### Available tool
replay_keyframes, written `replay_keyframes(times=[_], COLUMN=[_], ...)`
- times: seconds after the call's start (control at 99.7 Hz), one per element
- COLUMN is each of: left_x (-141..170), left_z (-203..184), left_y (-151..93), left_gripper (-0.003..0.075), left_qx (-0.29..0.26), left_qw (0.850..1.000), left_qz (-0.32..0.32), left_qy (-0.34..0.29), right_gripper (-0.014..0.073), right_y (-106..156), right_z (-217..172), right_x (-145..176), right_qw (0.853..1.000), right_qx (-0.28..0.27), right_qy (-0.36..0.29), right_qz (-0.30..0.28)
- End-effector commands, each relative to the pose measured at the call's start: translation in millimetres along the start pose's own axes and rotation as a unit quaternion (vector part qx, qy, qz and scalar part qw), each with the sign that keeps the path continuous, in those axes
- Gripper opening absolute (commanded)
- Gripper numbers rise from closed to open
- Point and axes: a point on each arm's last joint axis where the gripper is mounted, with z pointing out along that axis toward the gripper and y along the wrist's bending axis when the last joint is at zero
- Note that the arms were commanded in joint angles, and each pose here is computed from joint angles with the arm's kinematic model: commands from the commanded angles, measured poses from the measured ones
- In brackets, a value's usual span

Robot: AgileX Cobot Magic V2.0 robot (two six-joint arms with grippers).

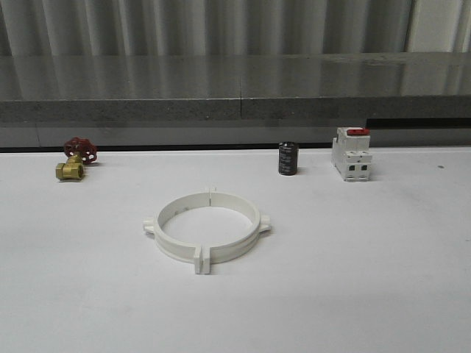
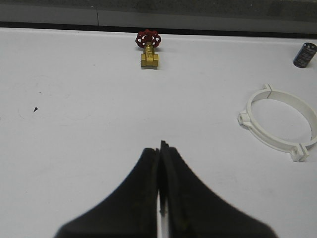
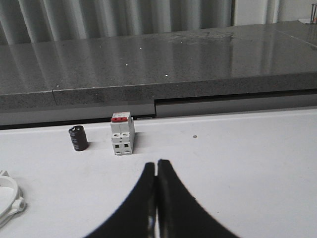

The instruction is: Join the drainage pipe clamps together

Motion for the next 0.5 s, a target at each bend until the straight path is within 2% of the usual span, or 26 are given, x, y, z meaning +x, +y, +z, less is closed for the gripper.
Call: replay_keyframes(times=[0.0, 0.301, 0.491], left_x=[-13, -13, -13], left_z=[-4, -4, -4], left_y=[-2, -2, -2], left_gripper=[-0.0021, -0.0021, -0.0021], left_qx=[0.007, 0.007, 0.007], left_qw=[0.999, 0.999, 0.999], left_qz=[-0.009, -0.009, -0.009], left_qy=[-0.045, -0.045, -0.045], right_gripper=[-0.0067, -0.0067, -0.0067], right_y=[1, -3, -3], right_z=[-3, -2, -2], right_x=[-6, 21, 19], right_qw=[0.998, 0.999, 0.998], right_qx=[-0.008, -0.007, -0.007], right_qy=[-0.062, -0.049, -0.058], right_qz=[0.011, 0.022, 0.017])
